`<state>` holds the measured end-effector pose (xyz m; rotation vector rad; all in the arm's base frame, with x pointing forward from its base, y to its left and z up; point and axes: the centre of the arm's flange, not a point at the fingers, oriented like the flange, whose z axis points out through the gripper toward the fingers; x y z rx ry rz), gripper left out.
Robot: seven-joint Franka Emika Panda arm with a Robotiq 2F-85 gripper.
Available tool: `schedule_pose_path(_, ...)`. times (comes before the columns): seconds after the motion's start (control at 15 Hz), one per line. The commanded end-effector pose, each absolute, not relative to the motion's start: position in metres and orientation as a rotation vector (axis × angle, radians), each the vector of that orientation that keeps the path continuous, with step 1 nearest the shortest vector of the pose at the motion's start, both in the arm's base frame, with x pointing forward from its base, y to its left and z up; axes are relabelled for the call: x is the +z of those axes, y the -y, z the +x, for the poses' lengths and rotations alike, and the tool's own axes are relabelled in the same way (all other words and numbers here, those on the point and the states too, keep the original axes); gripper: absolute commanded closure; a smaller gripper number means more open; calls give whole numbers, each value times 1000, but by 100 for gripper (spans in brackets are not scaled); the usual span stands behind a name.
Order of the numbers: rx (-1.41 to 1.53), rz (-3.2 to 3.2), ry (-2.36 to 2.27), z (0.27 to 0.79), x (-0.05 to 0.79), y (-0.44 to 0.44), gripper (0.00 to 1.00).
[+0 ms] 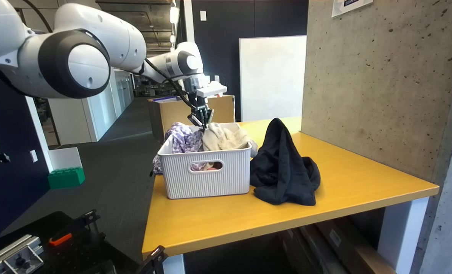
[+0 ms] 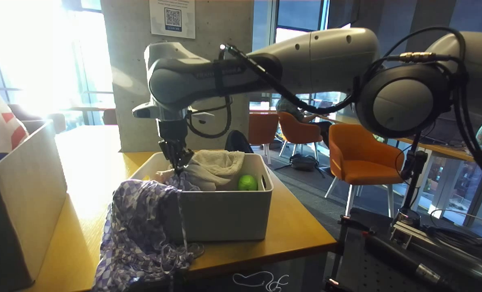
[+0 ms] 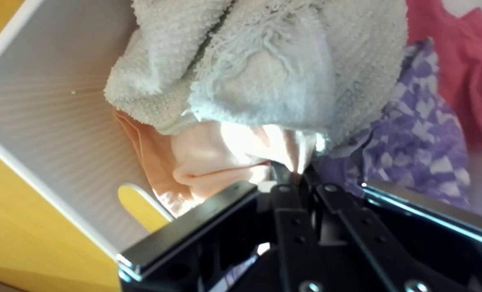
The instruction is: Put the items in the basket on the table
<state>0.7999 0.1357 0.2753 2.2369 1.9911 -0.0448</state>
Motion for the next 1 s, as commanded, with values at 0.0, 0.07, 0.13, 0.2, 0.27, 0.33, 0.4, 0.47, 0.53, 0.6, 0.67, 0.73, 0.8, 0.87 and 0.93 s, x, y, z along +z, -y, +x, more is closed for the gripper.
schedule_pose_path(0.0,-121,2391,-1831,797,349,-177,98)
schedule_pose_path(0.07,-149,2437,-1771,784,361,-183,98)
schedule_pose_path(0.13,-192,2492,-1707,773,366,-184,98)
schedule_pose_path(0.2,-229,2536,-1660,769,369,-184,98)
schedule_pose_path(0.27,-265,2578,-1623,770,366,-182,98)
schedule_pose_path(0.33,-308,2615,-1593,772,358,-180,98)
schedule_pose_path(0.4,-334,2635,-1578,770,352,-179,98)
schedule_pose_path(0.47,-372,2648,-1577,768,344,-181,98)
schedule_pose_path(0.53,-407,2653,-1567,768,336,-183,98)
schedule_pose_path(0.6,-452,2655,-1558,770,326,-186,98)
schedule_pose_path(0.67,-475,2662,-1550,770,319,-188,67)
schedule_pose_path(0.73,-495,2666,-1552,768,313,-190,66)
schedule_pose_path(0.8,-506,2670,-1557,765,308,-194,61)
schedule_pose_path(0.87,-520,2672,-1580,761,305,-201,53)
schedule_pose_path(0.93,-525,2676,-1580,757,304,-205,46)
